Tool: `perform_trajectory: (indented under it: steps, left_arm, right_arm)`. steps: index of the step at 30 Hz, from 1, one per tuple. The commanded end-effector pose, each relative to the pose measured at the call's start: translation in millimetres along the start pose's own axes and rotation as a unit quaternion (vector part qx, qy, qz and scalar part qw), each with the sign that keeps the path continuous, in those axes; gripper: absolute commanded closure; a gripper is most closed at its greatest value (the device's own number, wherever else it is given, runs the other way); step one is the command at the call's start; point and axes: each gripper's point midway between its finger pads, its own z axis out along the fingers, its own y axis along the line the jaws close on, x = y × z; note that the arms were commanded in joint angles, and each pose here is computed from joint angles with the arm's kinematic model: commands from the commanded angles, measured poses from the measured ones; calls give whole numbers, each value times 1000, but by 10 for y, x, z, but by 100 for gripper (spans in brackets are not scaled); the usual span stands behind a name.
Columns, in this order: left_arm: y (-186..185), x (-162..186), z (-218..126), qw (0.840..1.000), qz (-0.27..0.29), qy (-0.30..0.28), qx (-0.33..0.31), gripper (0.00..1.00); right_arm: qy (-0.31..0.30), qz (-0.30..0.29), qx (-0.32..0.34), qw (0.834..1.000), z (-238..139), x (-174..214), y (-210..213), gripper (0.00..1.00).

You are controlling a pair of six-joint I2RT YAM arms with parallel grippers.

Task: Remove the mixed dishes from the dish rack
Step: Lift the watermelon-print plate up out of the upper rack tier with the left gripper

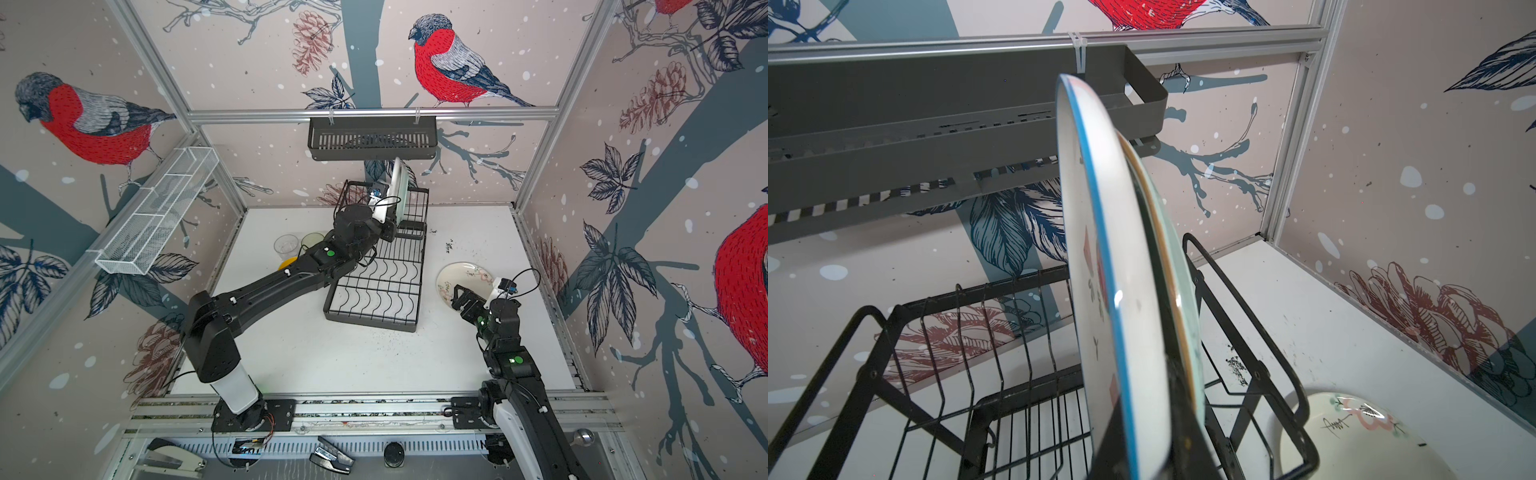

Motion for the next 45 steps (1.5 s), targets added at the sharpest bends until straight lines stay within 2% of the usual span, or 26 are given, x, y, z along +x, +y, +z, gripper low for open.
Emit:
perform_trajectory:
  steps: [1,45]
  left_arm:
    - [228,-513,-114,994,3,-90,-55,100]
    - [244,-847,-453,987,4,-154,-36,100]
  right_arm:
    - [-3,5,-5,1000,-6,-28,28,0]
    - [-1,8,2,1000,13,-1,-32,0]
